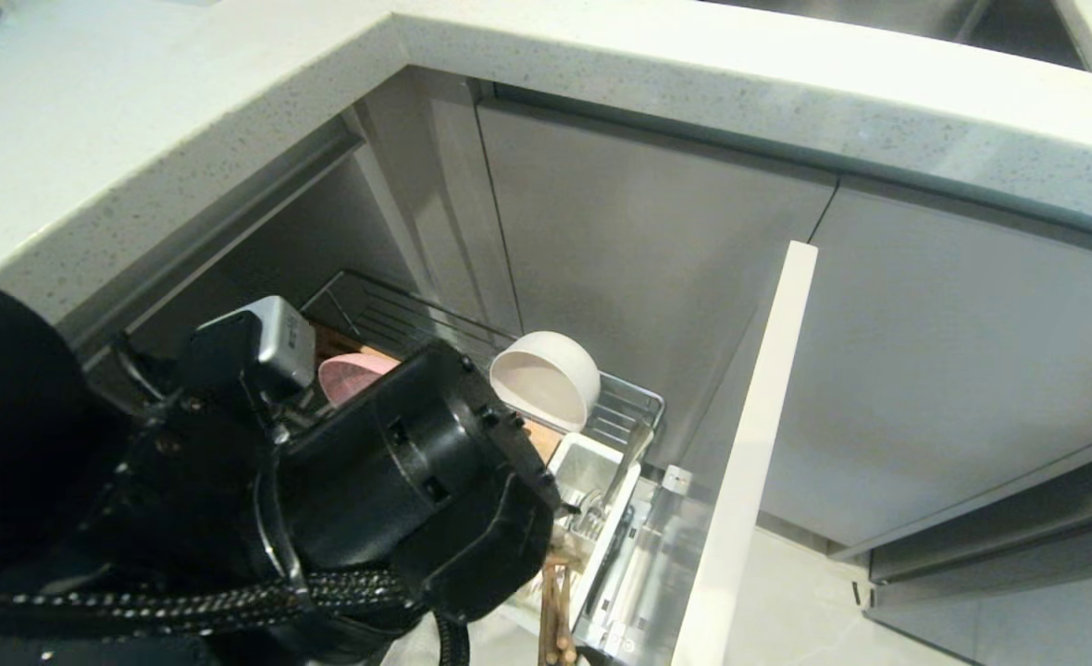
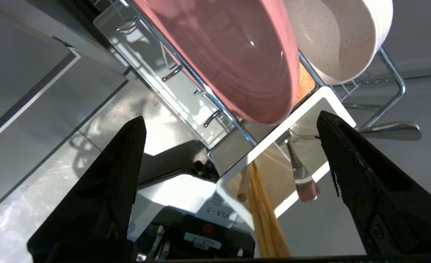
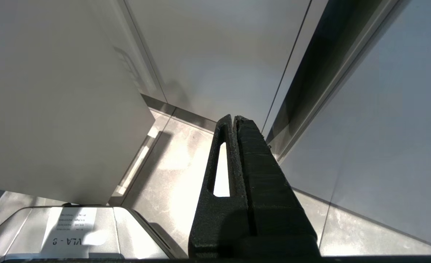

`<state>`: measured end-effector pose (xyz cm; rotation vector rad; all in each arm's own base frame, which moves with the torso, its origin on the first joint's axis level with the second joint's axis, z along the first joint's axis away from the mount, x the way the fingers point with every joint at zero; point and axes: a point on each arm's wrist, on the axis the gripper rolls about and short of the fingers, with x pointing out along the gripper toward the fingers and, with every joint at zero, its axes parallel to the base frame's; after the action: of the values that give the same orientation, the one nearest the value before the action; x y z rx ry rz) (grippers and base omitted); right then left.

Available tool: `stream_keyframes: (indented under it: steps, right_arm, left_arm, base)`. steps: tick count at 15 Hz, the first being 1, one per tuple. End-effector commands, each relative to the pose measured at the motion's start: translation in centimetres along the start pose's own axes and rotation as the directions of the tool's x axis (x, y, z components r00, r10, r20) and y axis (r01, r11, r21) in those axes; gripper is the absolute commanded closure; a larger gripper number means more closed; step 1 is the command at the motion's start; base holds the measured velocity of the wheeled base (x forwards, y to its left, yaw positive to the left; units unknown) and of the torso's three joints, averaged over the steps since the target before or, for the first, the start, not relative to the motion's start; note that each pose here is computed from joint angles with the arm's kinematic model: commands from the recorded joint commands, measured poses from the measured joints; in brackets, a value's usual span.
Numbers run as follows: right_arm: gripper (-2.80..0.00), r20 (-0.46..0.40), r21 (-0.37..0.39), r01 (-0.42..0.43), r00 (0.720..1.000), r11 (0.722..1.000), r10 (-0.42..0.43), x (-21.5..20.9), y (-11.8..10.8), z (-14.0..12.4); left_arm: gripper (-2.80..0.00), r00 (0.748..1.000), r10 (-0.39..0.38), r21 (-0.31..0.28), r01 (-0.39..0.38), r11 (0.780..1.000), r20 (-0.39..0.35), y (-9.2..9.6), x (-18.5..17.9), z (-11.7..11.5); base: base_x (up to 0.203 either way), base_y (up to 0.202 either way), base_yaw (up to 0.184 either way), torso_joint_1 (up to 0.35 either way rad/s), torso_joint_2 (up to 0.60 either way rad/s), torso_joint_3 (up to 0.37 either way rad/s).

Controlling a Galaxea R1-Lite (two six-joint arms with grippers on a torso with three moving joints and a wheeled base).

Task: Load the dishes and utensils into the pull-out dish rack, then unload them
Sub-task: Take the plate out of the cupboard

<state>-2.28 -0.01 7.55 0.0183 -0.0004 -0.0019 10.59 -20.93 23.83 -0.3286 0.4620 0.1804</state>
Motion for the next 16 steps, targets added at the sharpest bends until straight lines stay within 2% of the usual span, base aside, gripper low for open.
stream_keyframes:
  steps: [1, 4, 6, 14, 15, 16]
  right_arm:
    - [0.00, -0.002, 0.000, 0.000, 1.000, 1.000, 0.000, 0.0, 0.0, 0.0]
    - [0.00, -0.002, 0.000, 0.000, 1.000, 1.000, 0.000, 0.0, 0.0, 0.0]
    - [0.00, -0.002, 0.000, 0.000, 1.000, 1.000, 0.000, 0.0, 0.0, 0.0]
    - [0.00, -0.002, 0.000, 0.000, 1.000, 1.000, 0.000, 0.0, 0.0, 0.0]
    - [0.00, -0.002, 0.000, 0.000, 1.000, 1.000, 0.000, 0.0, 0.0, 0.0]
    - [0.00, -0.002, 0.000, 0.000, 1.000, 1.000, 0.000, 0.0, 0.0, 0.0]
  left_arm:
    - [-2.80, 0.999, 0.031, 0.009, -0.031, 0.999, 0.012, -0.5, 0.9, -0.6]
    - [-2.80, 0.996, 0.075, -0.004, -0.075, 0.997, 0.039, -1.0, 2.4, -0.8]
    - [-2.80, 0.992, 0.105, -0.034, -0.103, 0.994, 0.064, -1.2, 3.6, -0.8]
    - [-2.80, 0.991, 0.106, -0.055, -0.102, 0.993, 0.076, -2.0, 4.4, -1.0]
    - [0.00, 0.991, 0.107, -0.053, -0.103, 0.993, 0.076, -2.0, 4.4, -1.0]
    - [0.00, 0.991, 0.107, -0.051, -0.103, 0.993, 0.075, -2.0, 4.4, -1.1]
  base:
    - [0.000, 0.000, 0.000, 0.000, 0.00, 0.000]
    - [0.000, 0.000, 0.000, 0.000, 0.00, 0.000]
    - [0.000, 0.000, 0.000, 0.000, 0.00, 0.000]
    - [0.000, 0.000, 0.000, 0.000, 0.00, 0.000]
    - [0.000, 0.000, 0.000, 0.000, 0.00, 0.000]
    - [0.000, 0.000, 0.000, 0.000, 0.00, 0.000]
